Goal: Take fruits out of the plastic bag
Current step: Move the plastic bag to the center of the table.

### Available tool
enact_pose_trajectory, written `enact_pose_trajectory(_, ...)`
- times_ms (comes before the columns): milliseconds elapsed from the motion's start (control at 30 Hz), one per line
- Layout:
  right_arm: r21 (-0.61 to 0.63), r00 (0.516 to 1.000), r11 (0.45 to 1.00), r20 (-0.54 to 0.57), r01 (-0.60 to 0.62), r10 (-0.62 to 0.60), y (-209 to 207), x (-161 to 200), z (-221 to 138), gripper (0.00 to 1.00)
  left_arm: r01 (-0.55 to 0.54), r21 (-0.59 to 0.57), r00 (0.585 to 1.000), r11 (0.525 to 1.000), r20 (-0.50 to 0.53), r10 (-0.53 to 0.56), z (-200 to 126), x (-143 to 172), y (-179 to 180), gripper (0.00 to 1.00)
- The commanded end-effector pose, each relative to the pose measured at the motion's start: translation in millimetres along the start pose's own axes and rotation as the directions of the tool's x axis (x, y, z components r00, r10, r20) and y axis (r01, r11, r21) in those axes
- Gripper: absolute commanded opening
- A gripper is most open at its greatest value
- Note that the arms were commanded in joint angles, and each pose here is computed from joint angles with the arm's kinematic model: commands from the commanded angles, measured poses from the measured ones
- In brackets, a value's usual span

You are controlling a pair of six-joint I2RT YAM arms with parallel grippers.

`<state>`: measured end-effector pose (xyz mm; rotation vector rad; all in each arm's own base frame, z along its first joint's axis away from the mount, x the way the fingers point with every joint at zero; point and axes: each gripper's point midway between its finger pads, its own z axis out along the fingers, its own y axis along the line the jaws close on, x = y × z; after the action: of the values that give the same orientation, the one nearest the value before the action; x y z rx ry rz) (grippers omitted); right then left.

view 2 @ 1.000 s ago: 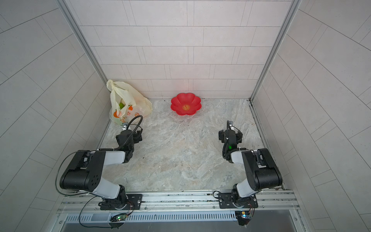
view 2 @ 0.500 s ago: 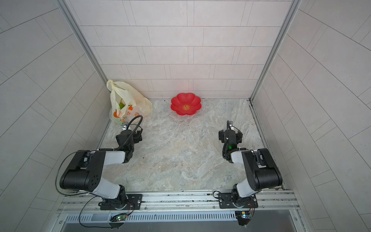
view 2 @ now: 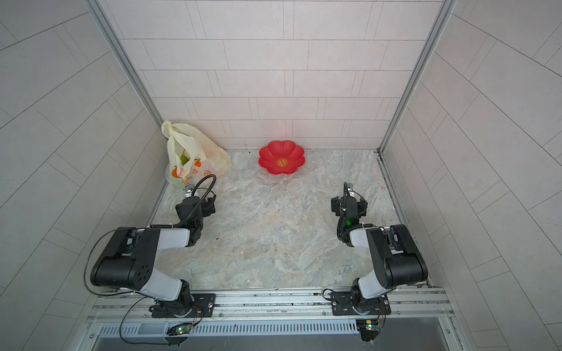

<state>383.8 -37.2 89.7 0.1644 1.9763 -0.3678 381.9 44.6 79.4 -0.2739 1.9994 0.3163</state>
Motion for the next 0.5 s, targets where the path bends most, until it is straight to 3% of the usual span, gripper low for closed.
enact_pose_trajectory(0, -0.002, 1.000, 1.000, -0.006, 0.015, -0.015, 1, -11, -2, 0.99, 0.001, -0.007, 1.000, 1.000, 0.029, -0.001, 1, -10, 2, 1.00)
enact_pose_trajectory(100, 0.000, 0.995, 0.995, 0.003, 0.101, -0.101, 13, -26, -13, 0.99, -0.078, 0.004, 0.997, 0.997, 0.016, 0.078, -14, -32, -9, 1.00)
enact_pose_trajectory(200, 0.013, 0.985, 0.987, 0.061, 0.159, -0.159, 21, -46, -34, 0.99, -0.149, -0.007, 0.982, 0.989, 0.113, 0.149, -46, -62, -24, 1.00)
enact_pose_trajectory(367, -0.149, 0.982, 0.989, 0.189, 0.003, 0.026, 30, -101, -78, 0.99, -0.075, 0.037, 0.984, 0.996, 0.166, 0.068, -94, -97, -39, 1.00)
enact_pose_trajectory(467, -0.176, 0.960, 0.972, 0.206, -0.157, 0.192, 12, -132, -110, 0.99, 0.102, 0.060, 0.983, 0.993, 0.146, -0.110, -120, -114, -35, 1.00)
